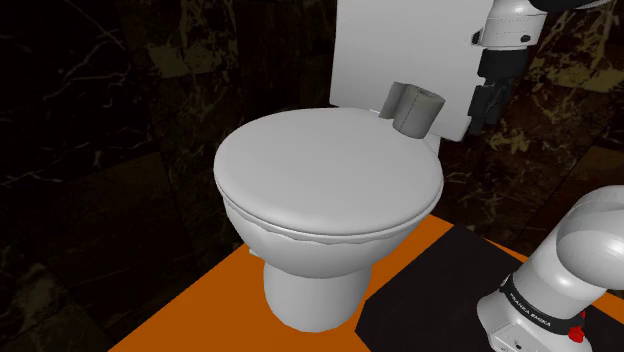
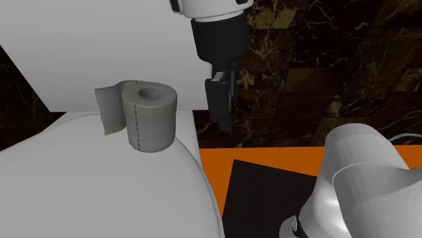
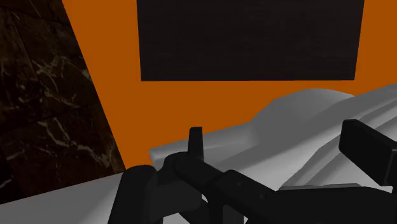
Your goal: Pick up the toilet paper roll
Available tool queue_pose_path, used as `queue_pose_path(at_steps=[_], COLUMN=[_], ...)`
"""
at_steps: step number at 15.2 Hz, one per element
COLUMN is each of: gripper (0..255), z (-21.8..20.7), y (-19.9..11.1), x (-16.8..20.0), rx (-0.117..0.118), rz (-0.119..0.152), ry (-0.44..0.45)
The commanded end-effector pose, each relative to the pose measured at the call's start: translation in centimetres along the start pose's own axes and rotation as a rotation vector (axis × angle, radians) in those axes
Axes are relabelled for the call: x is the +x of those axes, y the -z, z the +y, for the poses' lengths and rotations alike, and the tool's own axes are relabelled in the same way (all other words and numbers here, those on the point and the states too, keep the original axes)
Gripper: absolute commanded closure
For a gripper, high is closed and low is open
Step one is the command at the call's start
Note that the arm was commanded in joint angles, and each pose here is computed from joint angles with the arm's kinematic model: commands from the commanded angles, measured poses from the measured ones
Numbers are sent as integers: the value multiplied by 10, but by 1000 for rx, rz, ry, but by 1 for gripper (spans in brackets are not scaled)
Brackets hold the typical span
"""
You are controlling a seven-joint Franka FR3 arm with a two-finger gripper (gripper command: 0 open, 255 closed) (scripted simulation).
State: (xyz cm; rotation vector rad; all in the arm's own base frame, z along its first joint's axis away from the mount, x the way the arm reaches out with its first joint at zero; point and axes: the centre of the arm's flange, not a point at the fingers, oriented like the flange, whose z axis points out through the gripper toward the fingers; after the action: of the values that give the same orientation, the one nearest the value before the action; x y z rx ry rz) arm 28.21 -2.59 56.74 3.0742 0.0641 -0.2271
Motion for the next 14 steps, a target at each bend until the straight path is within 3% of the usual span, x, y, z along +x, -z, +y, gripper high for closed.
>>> queue_pose_path(at_steps=[1,14], gripper=[0,0], z=[0,-3], y=[0,67], x=[0,112], rx=[0,152], rz=[0,259], ry=[0,-62])
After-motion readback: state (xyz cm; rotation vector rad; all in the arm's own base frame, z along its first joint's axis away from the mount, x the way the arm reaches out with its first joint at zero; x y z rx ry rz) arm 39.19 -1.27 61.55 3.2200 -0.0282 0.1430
